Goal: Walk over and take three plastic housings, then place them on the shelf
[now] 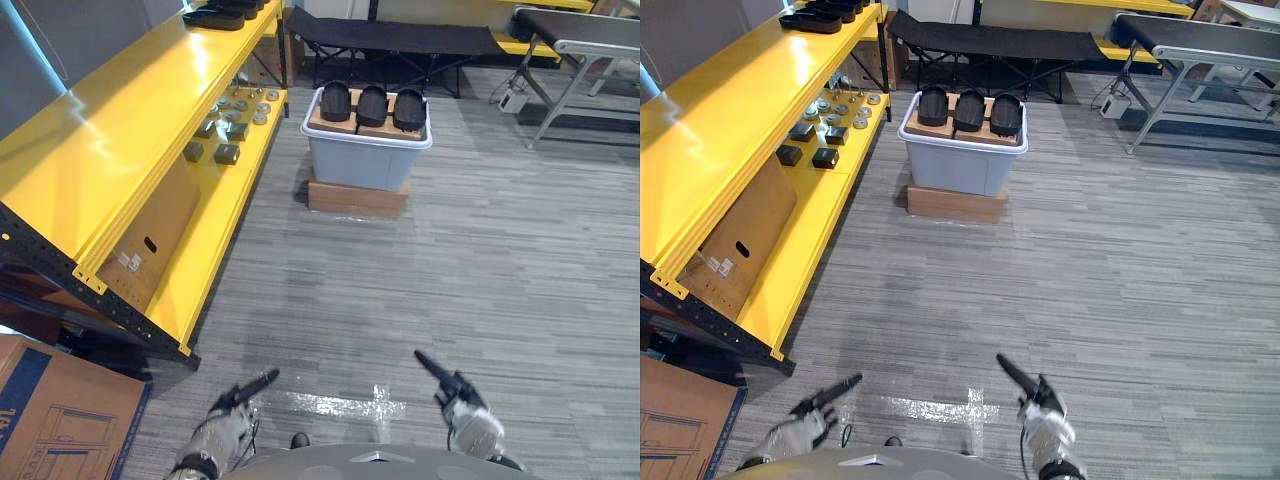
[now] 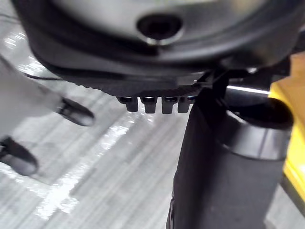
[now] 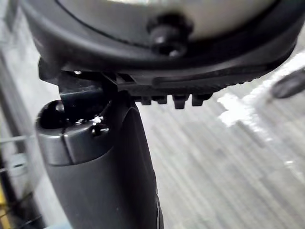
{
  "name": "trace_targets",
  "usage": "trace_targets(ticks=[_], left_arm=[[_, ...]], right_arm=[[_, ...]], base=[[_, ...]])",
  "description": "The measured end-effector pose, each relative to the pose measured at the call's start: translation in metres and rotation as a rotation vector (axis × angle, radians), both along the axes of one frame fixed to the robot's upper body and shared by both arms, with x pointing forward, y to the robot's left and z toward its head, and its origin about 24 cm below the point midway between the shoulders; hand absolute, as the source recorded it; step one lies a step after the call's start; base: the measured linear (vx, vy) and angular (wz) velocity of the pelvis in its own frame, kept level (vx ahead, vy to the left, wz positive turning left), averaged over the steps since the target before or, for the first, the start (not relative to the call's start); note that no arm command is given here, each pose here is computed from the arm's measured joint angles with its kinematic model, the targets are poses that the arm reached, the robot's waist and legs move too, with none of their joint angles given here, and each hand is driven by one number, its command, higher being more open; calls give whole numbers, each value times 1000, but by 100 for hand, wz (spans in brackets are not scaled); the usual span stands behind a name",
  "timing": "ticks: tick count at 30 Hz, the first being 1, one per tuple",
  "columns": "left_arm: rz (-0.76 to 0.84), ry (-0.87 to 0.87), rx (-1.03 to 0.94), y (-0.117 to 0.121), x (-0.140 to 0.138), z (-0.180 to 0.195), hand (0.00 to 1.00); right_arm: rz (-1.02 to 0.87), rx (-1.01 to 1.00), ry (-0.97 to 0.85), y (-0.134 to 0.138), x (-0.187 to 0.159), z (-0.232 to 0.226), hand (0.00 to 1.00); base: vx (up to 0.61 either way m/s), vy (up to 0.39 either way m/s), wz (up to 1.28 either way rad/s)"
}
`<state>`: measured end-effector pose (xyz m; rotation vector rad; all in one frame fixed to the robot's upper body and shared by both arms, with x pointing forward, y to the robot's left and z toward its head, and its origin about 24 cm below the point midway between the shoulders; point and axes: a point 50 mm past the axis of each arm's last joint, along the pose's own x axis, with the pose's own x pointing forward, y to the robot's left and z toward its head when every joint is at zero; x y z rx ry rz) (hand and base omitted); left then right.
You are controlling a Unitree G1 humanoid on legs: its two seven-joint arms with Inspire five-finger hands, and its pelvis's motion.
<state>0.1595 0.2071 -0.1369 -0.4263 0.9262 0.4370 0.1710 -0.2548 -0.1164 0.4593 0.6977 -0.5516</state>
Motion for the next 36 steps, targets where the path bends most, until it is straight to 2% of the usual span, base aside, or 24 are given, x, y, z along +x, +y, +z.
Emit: trace_targets(ticks=[1, 5, 8, 12, 15, 21, 25, 33, 36], left_arm=[[-10, -81, 39, 7, 17, 12, 100], [4, -202, 57, 15, 38, 29, 100], [-14, -234, 47, 13, 43, 33, 100], [-67, -262, -29, -3, 45, 32, 100], [-34, -297, -86, -14, 47, 35, 100], [1, -398, -63, -19, 43, 51, 100], [-34, -396, 25, -13, 29, 52, 100], [-40, -376, 72, -12, 15, 51, 100], [-36, -387, 77, -12, 15, 53, 100]], right_arm=[[-2, -70, -77, -15, 19, 18, 100], [-37, -117, -170, -35, 35, 38, 100], [-51, -95, -196, -35, 39, 41, 100], [-34, -87, -198, -32, 40, 40, 100], [-39, -96, -192, -31, 40, 40, 100], [-51, -85, -197, -14, 23, 34, 100], [51, -65, -160, -1, 6, 25, 100], [208, -79, -168, 23, 3, 26, 100], [210, -54, -159, 29, 1, 22, 100]], base=[[0, 0, 0], [25, 1, 1], [67, -13, 7], [29, -7, 3], [-12, 8, 0], [-45, 21, 0], [-80, 20, 0], [-57, 7, -1], [0, 0, 0]])
